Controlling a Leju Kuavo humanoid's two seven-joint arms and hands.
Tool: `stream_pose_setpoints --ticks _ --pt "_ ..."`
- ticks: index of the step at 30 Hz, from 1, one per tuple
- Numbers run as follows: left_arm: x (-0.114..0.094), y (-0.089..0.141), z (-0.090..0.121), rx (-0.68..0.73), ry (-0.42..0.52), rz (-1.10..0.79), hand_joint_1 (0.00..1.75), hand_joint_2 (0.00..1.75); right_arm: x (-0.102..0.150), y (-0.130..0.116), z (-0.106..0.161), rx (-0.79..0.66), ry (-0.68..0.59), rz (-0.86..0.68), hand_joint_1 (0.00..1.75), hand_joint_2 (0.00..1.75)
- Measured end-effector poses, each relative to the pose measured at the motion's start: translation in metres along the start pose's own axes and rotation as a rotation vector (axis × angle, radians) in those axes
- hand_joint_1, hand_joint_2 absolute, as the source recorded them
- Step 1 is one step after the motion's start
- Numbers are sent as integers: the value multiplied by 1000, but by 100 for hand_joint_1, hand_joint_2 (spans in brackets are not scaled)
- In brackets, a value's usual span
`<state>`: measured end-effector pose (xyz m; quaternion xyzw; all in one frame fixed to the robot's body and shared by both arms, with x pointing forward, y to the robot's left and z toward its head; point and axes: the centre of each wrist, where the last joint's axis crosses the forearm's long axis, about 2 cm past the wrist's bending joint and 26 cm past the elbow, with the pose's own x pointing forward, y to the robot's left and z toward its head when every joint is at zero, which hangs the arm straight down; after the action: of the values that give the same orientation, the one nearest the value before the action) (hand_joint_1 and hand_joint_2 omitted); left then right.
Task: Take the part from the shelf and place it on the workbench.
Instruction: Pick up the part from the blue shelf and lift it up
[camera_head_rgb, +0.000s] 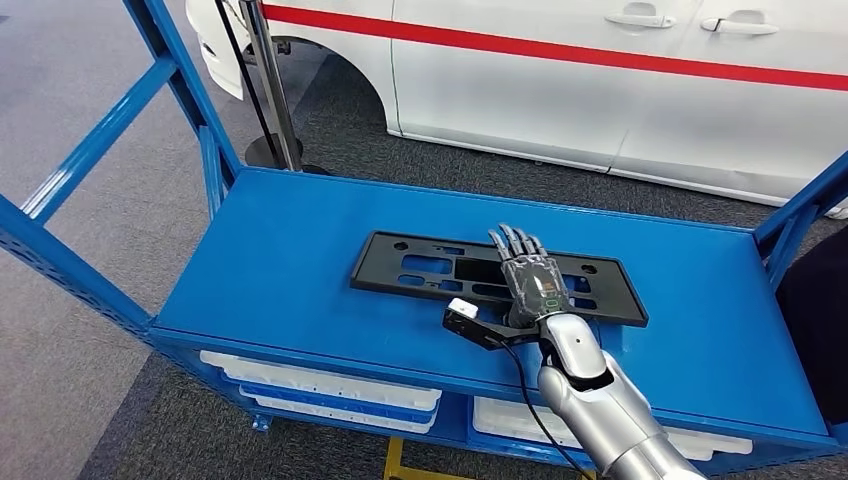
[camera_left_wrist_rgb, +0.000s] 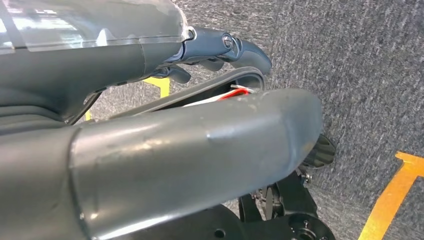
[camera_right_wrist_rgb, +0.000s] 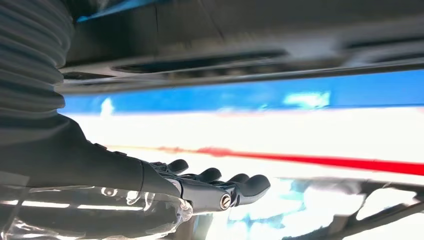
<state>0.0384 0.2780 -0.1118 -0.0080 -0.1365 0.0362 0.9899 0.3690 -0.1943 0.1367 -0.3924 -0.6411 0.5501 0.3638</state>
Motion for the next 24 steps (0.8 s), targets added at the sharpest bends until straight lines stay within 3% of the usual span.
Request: stream_pose_setpoints --ticks 1,7,20,24 --pt "0 -1 0 -1 0 -3 0 0 -2 4 1 -9 17 37 175 175" --pt "0 -4 0 -3 6 -5 0 0 -11 24 11 9 62 115 175 175" --pt "0 -6 0 -10 3 -7 0 0 -19 30 16 34 99 127 175 175" --pt "0 -6 0 -22 -8 7 0 175 -21 30 17 34 109 123 175 175"
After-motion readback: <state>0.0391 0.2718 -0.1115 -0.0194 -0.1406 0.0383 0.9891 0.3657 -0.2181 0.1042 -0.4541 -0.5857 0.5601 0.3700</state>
